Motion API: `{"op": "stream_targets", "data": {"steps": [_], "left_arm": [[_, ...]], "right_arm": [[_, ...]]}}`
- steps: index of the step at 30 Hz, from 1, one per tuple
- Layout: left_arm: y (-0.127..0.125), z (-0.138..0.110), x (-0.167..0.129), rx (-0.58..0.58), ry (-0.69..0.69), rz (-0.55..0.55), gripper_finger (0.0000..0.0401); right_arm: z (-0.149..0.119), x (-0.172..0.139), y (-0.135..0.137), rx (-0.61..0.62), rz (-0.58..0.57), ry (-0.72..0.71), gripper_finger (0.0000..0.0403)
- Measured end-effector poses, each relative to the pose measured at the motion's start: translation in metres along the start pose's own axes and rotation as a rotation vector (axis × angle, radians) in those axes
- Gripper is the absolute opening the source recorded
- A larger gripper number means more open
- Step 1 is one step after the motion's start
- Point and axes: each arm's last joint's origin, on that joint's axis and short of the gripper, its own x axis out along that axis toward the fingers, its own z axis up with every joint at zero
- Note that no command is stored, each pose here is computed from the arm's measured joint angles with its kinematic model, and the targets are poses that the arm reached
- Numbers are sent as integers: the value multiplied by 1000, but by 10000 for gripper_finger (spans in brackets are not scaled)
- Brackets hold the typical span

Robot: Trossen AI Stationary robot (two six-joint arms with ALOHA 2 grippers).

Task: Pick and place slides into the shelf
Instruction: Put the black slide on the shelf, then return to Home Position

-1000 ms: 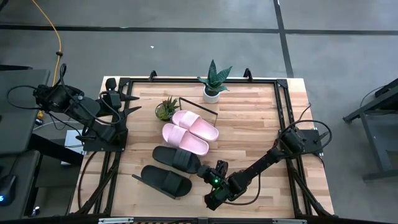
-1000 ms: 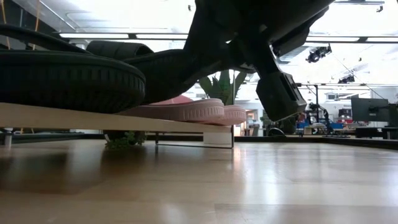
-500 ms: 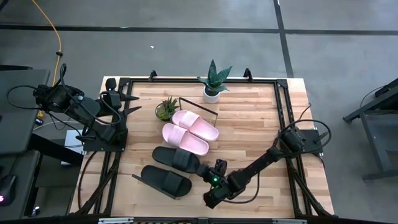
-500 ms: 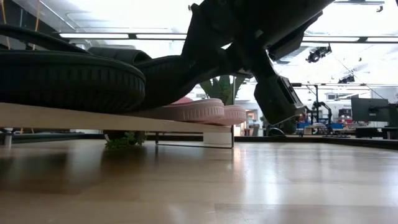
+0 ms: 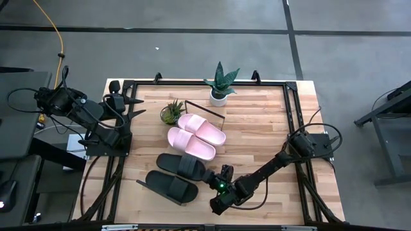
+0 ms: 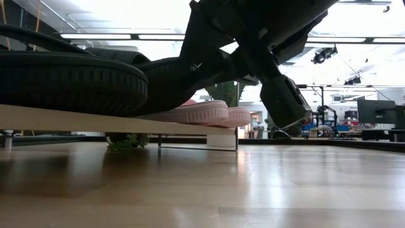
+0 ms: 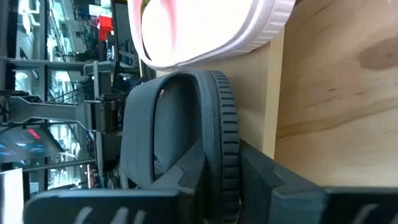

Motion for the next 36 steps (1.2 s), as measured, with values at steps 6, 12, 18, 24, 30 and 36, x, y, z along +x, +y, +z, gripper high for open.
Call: {"op": "stream_targets", "data": {"steps": [6, 12, 18, 24, 30, 36], "left_arm": [[0, 0, 0, 0, 0, 0, 138], [0, 0, 0, 0, 0, 0, 138], [0, 0, 0, 0, 0, 0, 138], [0, 0, 0, 0, 0, 0, 138], [0, 0, 0, 0, 0, 0, 138], [0, 0, 0, 0, 0, 0, 138]], "right_arm": [[1, 4, 2, 18, -28, 25, 117], [2, 5, 1, 27, -41, 31, 154], [3, 6, -1, 17, -93, 54, 158], [3, 6, -2, 15, -109, 68, 158], [2, 3, -5, -6, -137, 83, 158], [1, 0, -7, -14, -143, 87, 158]]}}
